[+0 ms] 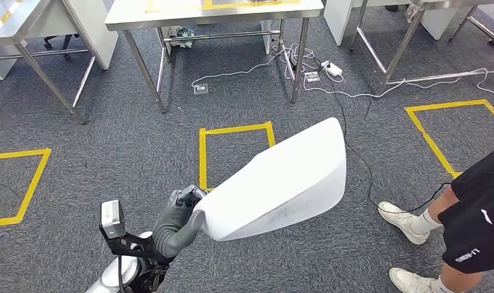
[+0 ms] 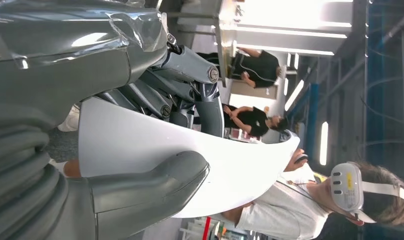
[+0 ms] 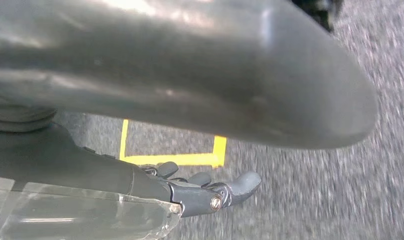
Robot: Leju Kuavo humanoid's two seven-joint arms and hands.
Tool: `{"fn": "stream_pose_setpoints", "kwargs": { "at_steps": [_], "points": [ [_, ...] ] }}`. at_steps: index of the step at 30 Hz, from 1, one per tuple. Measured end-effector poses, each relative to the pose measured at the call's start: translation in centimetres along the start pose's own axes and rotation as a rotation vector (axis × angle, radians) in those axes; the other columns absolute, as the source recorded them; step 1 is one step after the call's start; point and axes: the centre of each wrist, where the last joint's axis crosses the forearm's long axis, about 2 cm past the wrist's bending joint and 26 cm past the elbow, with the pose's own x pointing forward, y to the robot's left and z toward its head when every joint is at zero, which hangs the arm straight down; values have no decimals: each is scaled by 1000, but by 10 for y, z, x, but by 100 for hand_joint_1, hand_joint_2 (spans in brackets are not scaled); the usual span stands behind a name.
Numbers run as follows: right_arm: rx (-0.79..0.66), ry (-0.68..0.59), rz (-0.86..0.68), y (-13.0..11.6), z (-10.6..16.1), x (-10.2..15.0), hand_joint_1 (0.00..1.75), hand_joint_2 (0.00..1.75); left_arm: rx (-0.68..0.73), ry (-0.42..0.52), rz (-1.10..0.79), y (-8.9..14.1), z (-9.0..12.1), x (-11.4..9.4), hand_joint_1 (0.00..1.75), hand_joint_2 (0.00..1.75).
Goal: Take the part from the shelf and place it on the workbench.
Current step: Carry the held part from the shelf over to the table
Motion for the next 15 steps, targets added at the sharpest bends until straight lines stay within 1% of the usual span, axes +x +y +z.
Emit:
{"fn": "stream_pose_setpoints", "kwargs": {
  "at_steps": [4,9,15],
  "points": [
    [17,14,11,3,0,-5,0,0,33,7,-7,0,-2,-1,175,175],
    [8,13,21,-6,0,-3,0,0,67,12,-7,1,-4,-2,175,175],
    [-5,-11,39,-12,0,13,0,0,93,8,-23,1,-6,-2,175,175]
  ]
}}
